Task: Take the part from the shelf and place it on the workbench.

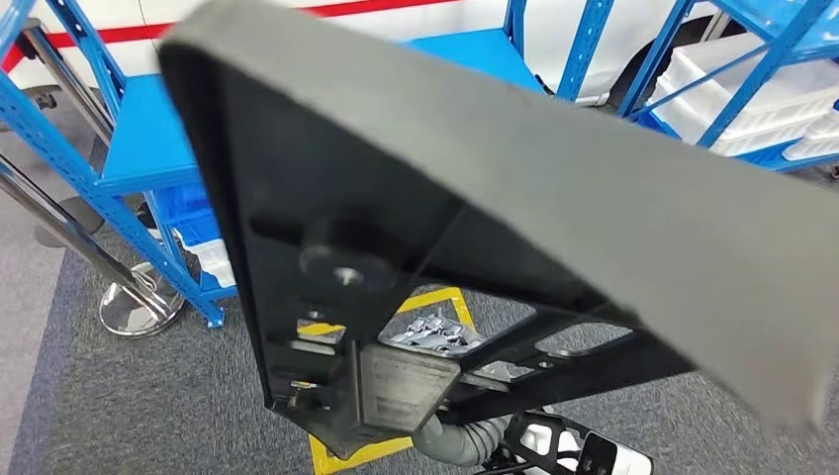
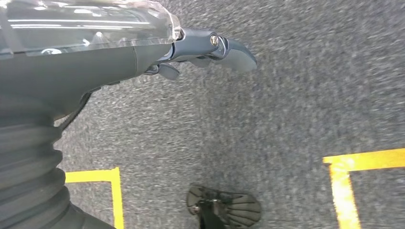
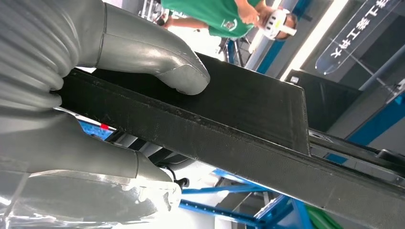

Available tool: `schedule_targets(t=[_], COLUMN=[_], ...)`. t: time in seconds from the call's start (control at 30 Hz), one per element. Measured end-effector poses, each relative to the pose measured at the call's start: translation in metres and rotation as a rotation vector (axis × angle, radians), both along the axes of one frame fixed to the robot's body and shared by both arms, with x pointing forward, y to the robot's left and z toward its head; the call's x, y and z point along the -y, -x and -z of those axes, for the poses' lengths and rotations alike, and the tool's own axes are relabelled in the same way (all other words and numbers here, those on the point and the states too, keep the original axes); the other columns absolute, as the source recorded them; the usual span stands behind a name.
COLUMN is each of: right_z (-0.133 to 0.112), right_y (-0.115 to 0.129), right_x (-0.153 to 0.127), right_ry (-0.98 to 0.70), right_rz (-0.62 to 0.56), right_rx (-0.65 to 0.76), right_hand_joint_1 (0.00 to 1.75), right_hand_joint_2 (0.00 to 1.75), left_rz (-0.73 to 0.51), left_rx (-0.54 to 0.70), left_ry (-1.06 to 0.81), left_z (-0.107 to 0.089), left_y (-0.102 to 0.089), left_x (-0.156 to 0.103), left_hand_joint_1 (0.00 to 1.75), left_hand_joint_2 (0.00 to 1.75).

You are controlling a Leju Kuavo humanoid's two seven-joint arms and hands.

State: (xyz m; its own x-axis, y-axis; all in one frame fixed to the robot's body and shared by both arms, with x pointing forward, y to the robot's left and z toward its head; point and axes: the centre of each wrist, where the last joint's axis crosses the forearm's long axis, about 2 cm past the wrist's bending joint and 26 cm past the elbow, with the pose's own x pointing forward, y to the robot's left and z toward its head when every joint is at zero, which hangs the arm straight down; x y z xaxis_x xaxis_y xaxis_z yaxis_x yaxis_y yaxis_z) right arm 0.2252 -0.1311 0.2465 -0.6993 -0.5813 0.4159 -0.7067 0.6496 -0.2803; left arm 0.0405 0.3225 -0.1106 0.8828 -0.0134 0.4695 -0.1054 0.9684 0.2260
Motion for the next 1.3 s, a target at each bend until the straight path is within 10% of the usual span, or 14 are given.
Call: schedule_targets(t=[0.63,1.3], right_z=[-0.027,0.038], right_y=[-0.003,-0.013], right_x=[-0.016,0.003], right_ry=[-0.084,0.117], right_rz=[0.050,0.066], right_rx=[0.081,-0.094], right_hand_joint_1=[1.75,1.75], right_hand_joint_2=[1.75,1.75], left_rz=[0.002,-0.025], left_rx=[0.005,-0.028], left_ry=[-0.011,-0.043], left_z=[-0.001,-0.001], left_y=[-0.003,0.002], left_x=[-0.007,-0.011], left_hand_joint_1=[0.00,0.00], left_hand_joint_2=[1.75,1.75])
